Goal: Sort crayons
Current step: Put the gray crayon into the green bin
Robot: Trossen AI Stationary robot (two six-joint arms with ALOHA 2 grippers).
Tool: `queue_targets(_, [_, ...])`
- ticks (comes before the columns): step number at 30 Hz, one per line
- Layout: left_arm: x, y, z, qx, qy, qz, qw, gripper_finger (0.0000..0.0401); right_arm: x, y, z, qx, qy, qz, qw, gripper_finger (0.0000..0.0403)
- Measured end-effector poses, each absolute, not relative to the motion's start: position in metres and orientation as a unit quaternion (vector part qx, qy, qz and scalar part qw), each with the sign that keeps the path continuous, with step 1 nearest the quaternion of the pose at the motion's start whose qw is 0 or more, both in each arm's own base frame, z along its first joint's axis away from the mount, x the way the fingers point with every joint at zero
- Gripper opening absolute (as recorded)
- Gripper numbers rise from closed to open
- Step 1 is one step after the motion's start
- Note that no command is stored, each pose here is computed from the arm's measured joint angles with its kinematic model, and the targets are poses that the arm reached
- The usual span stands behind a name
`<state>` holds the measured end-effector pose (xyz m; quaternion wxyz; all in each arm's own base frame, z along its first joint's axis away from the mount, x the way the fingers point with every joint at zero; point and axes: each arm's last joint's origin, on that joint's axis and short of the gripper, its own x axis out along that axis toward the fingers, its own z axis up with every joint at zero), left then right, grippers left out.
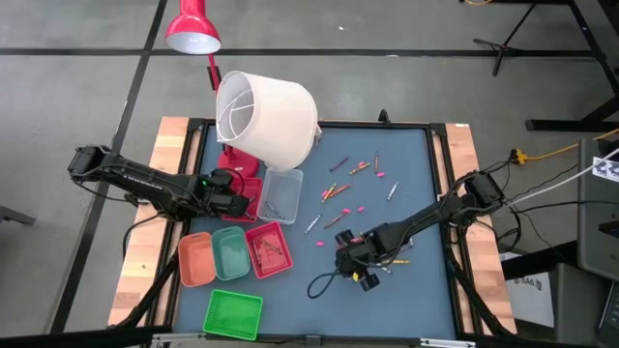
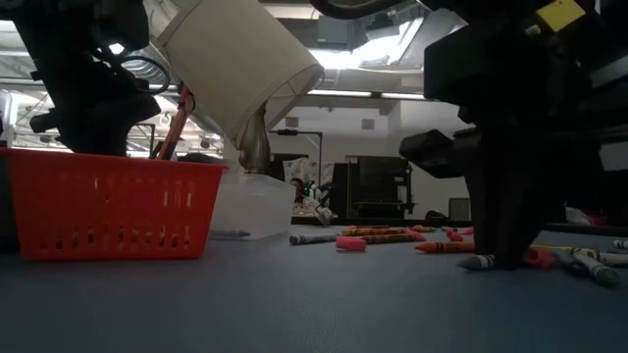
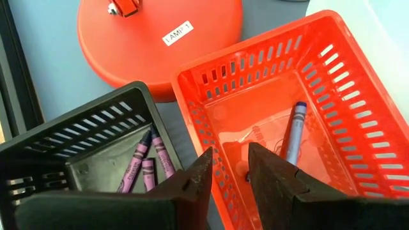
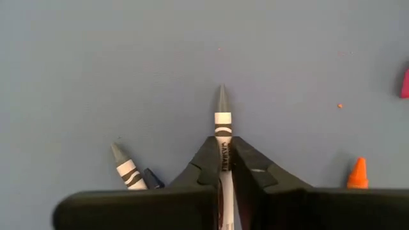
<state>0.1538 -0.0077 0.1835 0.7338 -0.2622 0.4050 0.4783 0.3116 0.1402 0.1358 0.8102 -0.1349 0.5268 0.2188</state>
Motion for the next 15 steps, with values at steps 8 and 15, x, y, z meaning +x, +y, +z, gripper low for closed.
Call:
queue_targets(8, [0.154, -0.008, 0.184, -0.264, 0.404, 0.477, 0.734, 0.0086, 0.314, 0.140, 0.136, -0.145, 0.518, 0.202, 0.819, 0.0021])
queue_targets(15, [0.163, -0.012, 0.203, -0.253, 0.402, 0.443, 0.761, 0.0086, 0.319, 0.140, 0.138, -0.151, 0.494, 0.185, 0.836, 0.0022])
